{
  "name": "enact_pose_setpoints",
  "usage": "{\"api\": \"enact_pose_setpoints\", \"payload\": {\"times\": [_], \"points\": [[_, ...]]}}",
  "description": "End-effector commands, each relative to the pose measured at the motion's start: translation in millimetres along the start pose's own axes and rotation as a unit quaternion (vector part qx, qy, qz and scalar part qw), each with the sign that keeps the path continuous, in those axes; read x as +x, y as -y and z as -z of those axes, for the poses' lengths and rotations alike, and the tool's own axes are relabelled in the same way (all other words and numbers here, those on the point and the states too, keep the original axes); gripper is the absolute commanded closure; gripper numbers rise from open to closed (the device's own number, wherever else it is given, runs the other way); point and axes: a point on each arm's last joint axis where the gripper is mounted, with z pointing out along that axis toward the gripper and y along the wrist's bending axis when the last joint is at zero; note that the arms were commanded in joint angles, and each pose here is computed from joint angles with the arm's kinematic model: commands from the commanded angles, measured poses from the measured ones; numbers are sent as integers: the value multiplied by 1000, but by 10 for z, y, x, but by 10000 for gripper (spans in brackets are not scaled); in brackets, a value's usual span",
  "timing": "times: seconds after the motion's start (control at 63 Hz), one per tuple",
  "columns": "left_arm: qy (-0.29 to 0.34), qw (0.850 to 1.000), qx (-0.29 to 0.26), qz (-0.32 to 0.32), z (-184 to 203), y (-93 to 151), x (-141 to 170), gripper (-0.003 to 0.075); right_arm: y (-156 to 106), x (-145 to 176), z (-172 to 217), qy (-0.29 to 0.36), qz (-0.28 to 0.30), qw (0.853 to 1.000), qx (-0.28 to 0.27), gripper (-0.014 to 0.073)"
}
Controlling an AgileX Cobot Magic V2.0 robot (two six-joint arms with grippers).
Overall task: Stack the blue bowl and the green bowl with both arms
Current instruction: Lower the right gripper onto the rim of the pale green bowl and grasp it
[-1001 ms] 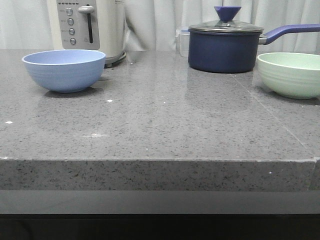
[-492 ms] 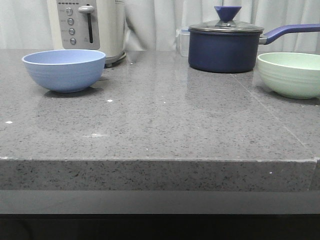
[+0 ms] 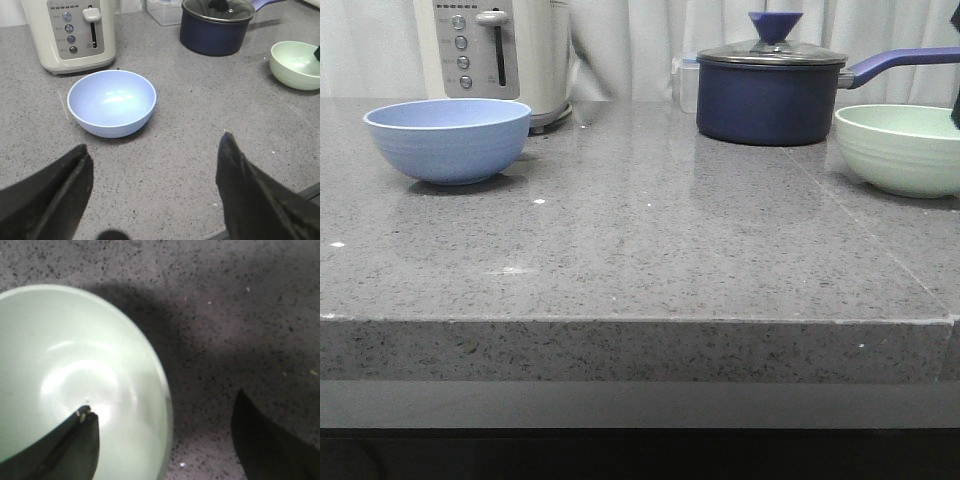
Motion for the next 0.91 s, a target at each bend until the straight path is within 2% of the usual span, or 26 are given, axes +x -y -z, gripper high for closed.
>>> {"api": "enact_pose_setpoints", "payload": {"times": [0.0, 0.207, 0.604, 0.667, 0.89], "points": [[44, 999, 3, -2, 23, 10, -131, 209, -32, -143, 156, 45, 3, 999, -11, 106], [44, 999, 3, -2, 23, 10, -131, 209, -20, -156, 112, 46, 2, 999, -10, 360], [40, 999, 3, -2, 23, 10, -125, 209, -23, -147, 123, 43, 2, 999, -10, 622], [39, 999, 3, -2, 22, 10, -123, 209, -25, -146, 135, 44, 3, 999, -10, 661], [33, 999, 3, -2, 22, 10, -111, 209, -163, -123, 365, 70, 45, 996, -16, 657]]}}
